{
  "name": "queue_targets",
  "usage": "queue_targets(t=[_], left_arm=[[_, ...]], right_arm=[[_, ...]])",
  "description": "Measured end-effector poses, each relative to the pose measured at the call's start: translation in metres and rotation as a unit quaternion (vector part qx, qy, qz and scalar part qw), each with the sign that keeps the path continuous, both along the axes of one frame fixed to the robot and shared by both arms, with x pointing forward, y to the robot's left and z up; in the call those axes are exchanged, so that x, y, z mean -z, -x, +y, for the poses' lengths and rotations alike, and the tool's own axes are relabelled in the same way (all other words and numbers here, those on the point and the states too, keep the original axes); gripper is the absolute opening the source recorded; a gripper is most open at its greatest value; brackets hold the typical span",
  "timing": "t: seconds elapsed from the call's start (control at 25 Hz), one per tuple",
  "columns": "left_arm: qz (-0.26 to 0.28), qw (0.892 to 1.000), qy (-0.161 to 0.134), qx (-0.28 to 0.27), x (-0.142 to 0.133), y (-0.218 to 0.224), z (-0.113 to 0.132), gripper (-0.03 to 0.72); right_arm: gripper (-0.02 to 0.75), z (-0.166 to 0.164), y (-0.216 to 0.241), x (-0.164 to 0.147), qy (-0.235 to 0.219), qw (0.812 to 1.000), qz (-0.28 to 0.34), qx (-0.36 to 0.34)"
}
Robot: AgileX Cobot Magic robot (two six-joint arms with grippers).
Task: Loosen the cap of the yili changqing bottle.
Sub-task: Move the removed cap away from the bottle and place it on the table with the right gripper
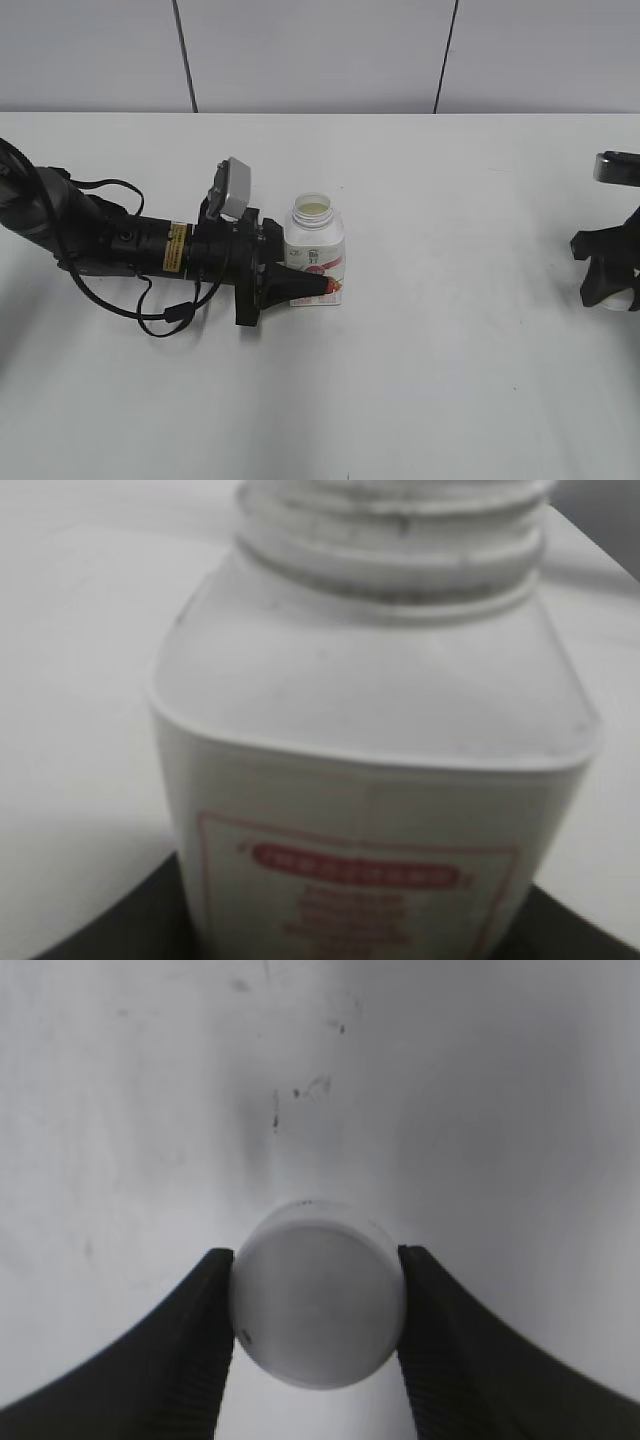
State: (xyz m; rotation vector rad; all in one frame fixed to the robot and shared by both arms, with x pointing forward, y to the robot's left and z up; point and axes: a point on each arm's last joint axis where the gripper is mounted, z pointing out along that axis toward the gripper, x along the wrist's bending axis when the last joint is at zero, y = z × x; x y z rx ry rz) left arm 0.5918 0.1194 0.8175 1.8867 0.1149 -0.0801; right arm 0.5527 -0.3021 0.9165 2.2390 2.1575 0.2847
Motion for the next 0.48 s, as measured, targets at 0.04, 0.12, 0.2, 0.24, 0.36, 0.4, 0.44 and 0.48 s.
queue_targets(t=[0.04,0.12,0.2,0.24,0.36,0.4,0.44,0.48], left_arm=[[0.0,1.0,0.0,0.0,0.0,0.0,0.0,0.365],[0.0,1.0,0.0,0.0,0.0,0.0,0.0,0.365],[0.0,1.0,0.0,0.0,0.0,0.0,0.0,0.365],[0.0,1.0,0.0,0.0,0.0,0.0,0.0,0.365],[0.0,1.0,0.0,0.0,0.0,0.0,0.0,0.365],[0.0,1.0,0.0,0.0,0.0,0.0,0.0,0.365],[0.0,1.0,0.0,0.0,0.0,0.0,0.0,0.365],[0.0,1.0,0.0,0.0,0.0,0.0,0.0,0.365]], right_arm=[[0.389,0.0,0.0,0.004,0.0,1.0,0.006,0.0],[0.389,0.0,-0.001,0.009,0.001,1.0,0.012,-0.001],[0.389,0.0,-0.001,0.009,0.001,1.0,0.009,0.0],[0.389,-0.001,-0.002,0.01,0.002,1.0,0.008,-0.001],[0.389,-0.001,-0.002,0.016,0.003,1.0,0.017,-0.001],[0.389,-0.001,-0.002,0.019,0.003,1.0,0.022,-0.001],[0.389,-0.001,-0.002,0.023,0.002,1.0,0.028,-0.001],[0.389,-0.001,-0.002,0.026,0.002,0.999,0.032,-0.001]])
